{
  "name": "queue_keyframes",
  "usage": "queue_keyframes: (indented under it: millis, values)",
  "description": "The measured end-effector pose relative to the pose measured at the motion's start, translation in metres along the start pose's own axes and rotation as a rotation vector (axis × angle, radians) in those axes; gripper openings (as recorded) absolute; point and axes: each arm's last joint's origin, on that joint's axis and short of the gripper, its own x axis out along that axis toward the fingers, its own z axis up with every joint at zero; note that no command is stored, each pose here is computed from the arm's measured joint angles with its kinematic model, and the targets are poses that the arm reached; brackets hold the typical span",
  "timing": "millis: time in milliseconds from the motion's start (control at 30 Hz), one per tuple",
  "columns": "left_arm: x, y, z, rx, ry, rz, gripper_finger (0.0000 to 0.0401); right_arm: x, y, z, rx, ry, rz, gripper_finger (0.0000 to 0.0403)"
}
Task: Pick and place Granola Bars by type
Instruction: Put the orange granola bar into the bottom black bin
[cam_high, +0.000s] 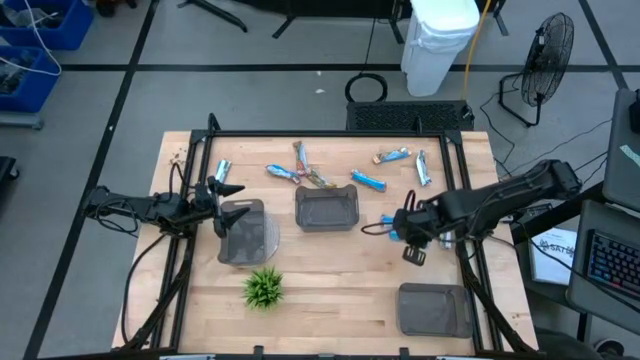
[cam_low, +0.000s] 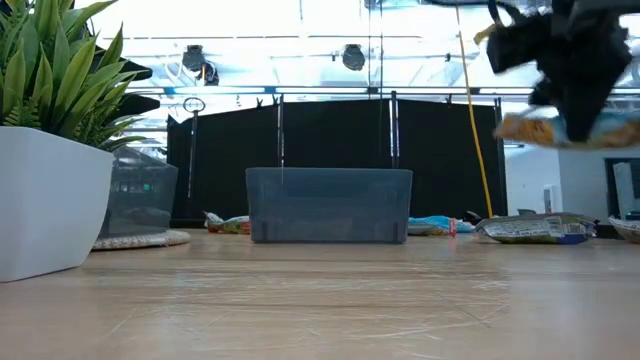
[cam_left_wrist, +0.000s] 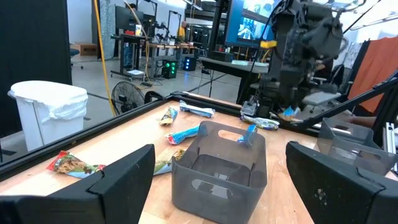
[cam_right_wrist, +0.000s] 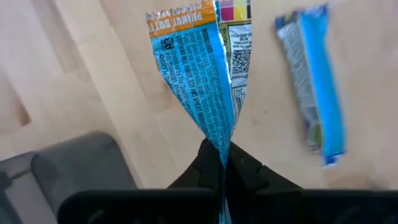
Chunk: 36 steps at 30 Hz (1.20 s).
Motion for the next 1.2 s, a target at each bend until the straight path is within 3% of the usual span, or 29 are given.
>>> queue_keyframes:
  millis: [300,600,833,1200]
  values:
    - [0.000,0.000,0.000,0.000,0.000,0.000,0.0361,-0.064,-0.007,0.021,-0.167,-0.069,0.003,0.0000]
    - [0.000,0.000,0.000,0.000,-0.001,-0.001,0.0361,-0.117,-0.008,0.017,-0.449,-0.087,-0.001,0.0000]
    - [0.000,0.000,0.000,0.000,0.000,-0.001,0.0361,-0.124,0.008,-0.002,-0.669,-0.003,0.052,0.0000]
    - [0.000,0.000,0.000,0.000,0.000,-0.001,0.0361,-0.108,0.062,-0.036,-1.026,0.115,0.087,0.0000]
